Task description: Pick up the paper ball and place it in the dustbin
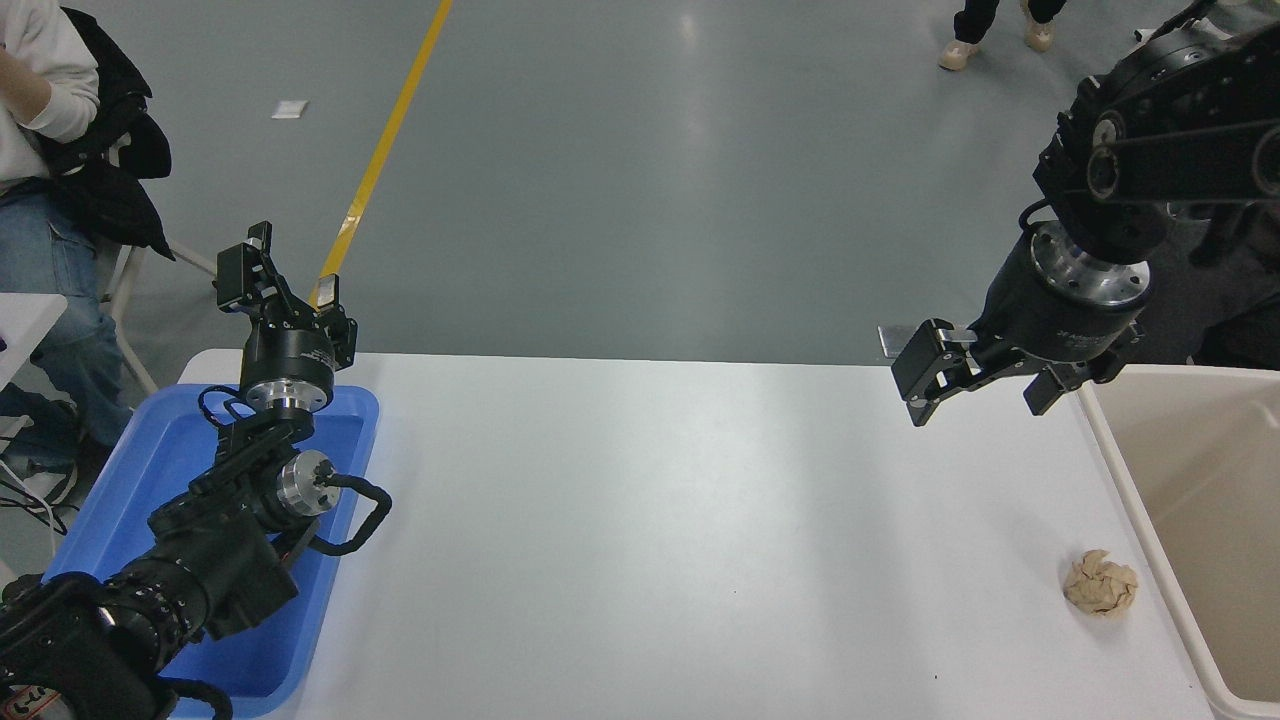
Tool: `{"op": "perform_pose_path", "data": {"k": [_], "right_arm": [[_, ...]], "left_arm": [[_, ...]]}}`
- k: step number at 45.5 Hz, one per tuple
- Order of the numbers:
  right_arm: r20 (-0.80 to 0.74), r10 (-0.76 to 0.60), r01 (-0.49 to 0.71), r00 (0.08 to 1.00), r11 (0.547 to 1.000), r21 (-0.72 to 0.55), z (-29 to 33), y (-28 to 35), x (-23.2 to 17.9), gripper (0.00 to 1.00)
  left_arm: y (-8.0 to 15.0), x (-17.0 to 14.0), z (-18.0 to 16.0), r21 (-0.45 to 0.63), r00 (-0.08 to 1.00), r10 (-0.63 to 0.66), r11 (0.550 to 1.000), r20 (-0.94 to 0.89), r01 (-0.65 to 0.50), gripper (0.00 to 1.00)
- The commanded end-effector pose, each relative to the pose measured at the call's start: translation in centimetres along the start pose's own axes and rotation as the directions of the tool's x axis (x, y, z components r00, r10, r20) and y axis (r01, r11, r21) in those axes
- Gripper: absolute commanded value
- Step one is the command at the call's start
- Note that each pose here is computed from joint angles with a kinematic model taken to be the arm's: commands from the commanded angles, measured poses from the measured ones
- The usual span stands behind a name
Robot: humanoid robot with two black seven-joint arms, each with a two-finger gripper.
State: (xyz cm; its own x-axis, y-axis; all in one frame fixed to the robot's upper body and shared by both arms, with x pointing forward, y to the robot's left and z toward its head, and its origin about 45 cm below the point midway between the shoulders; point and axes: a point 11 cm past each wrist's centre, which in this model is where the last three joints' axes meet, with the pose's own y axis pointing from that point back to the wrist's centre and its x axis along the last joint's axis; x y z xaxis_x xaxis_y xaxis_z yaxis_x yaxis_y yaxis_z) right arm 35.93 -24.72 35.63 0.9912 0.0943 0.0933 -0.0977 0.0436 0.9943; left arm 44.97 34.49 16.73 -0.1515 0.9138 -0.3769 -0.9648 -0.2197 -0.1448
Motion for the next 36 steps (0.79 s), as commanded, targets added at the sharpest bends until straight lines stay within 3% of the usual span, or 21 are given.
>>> {"op": "perform_pose_path", "data": {"k": [1,23,36], "right_arm": [[0.003,0.001,-0.001,1.0,1.0,0.002,0.0,-0.1,0.0,1.0],[0.028,0.017,-0.017,0.999,1.0,-0.001,1.8,-3.5,-0.2,1.0],[0.081,0.042,-0.039,0.996,0.998,-0.045,9.1,-7.3,-1.8,1.0]], "left_arm": [[0.0,0.1,0.0,0.001,1.0,0.004,1.0,-0.003,-0.004,1.0],[0.0,0.0,0.0,-0.001,1.0,0.002,1.0,-0.002,-0.002,1.0],[0.0,0.0,0.0,-0.001,1.0,0.002,1.0,-0.002,-0.002,1.0]]}}
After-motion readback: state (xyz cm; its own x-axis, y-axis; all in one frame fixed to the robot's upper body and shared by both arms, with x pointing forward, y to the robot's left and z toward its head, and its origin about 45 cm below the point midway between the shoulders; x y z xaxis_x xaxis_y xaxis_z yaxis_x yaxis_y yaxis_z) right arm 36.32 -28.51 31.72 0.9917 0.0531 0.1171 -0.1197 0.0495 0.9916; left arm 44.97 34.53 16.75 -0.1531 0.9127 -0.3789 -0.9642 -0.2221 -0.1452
